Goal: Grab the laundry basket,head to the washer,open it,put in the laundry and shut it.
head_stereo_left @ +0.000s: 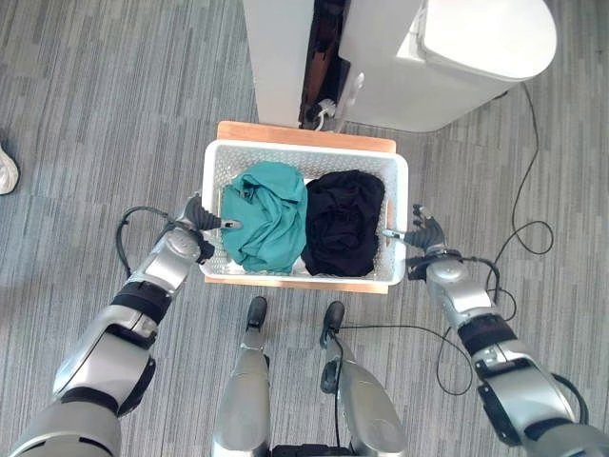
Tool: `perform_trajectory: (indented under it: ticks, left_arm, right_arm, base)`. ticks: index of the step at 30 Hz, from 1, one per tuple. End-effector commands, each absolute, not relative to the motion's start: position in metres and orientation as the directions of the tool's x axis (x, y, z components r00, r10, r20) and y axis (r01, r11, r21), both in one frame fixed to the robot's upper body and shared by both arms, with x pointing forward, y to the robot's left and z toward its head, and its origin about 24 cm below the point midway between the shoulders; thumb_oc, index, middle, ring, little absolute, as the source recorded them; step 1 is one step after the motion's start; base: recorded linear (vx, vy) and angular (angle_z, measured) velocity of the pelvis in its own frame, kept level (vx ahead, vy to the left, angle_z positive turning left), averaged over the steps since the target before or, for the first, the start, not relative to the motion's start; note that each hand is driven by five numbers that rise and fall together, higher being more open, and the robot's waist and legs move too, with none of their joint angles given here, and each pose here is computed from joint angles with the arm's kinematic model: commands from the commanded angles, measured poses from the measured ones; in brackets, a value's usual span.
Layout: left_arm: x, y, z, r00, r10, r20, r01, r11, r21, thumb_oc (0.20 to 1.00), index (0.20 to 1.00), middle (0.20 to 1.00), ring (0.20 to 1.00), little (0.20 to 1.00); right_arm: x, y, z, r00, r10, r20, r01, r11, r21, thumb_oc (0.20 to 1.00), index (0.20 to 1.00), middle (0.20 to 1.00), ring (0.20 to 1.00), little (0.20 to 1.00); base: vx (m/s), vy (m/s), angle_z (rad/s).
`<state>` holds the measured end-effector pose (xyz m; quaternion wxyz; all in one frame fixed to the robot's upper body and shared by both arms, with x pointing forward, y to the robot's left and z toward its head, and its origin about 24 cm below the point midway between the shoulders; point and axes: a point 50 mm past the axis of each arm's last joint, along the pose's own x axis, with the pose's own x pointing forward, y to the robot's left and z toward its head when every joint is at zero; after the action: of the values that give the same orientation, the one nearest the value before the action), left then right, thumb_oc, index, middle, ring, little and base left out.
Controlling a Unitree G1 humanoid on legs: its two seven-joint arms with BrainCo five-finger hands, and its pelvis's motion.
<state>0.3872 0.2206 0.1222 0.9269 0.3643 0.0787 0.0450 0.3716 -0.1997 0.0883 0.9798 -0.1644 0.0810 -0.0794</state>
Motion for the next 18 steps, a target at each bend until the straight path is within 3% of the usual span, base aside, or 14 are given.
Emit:
perform_trajectory:
  ticks: [1,13,14,16,17,18]
  left_arm:
    - [0.397,0.209,0.144,0.994,0.104,-0.017,-0.066,0.743,0.666,1.000,1.000,1.000,1.000,1.000]
    - [0.405,0.199,0.158,0.998,0.055,0.013,-0.050,0.748,0.662,1.000,1.000,1.000,1.000,1.000]
    - [0.405,0.197,0.157,0.999,0.047,0.010,-0.042,0.746,0.664,0.884,0.884,0.884,0.884,0.884]
    - [0.406,0.199,0.161,0.998,0.055,0.018,-0.053,0.728,0.684,0.200,0.200,0.200,0.200,0.200]
    - [0.408,0.202,0.166,0.997,0.069,0.033,-0.072,0.702,0.709,0.200,0.200,0.200,0.200,0.200]
    - [0.408,0.202,0.166,0.997,0.069,0.033,-0.072,0.701,0.709,0.200,0.200,0.200,0.200,0.200]
  right_arm:
    - [0.369,-0.224,0.093,0.958,-0.266,-0.106,0.213,0.909,-0.358,1.000,1.000,1.000,1.000,1.000]
    - [0.369,-0.196,0.051,0.931,-0.195,-0.308,0.123,0.964,-0.237,1.000,1.000,1.000,1.000,1.000]
    - [0.368,-0.194,0.047,0.925,-0.192,-0.328,0.120,0.967,-0.226,0.896,0.896,0.896,0.896,0.896]
    - [0.370,-0.186,0.043,0.921,-0.169,-0.351,0.107,0.976,-0.190,0.404,0.404,0.404,0.404,0.404]
    - [0.373,-0.180,0.047,0.928,-0.152,-0.341,0.094,0.979,-0.182,0.200,0.200,0.200,0.200,0.200]
    - [0.373,-0.180,0.048,0.928,-0.152,-0.340,0.094,0.979,-0.181,0.200,0.200,0.200,0.200,0.200]
  base:
    - [0.00,0.014,0.03]
    - [0.00,0.005,0.05]
    - [0.00,0.000,0.00]
    - [0.00,-0.001,0.02]
    - [0.00,0.000,0.00]
    - [0.00,0.000,0.00]
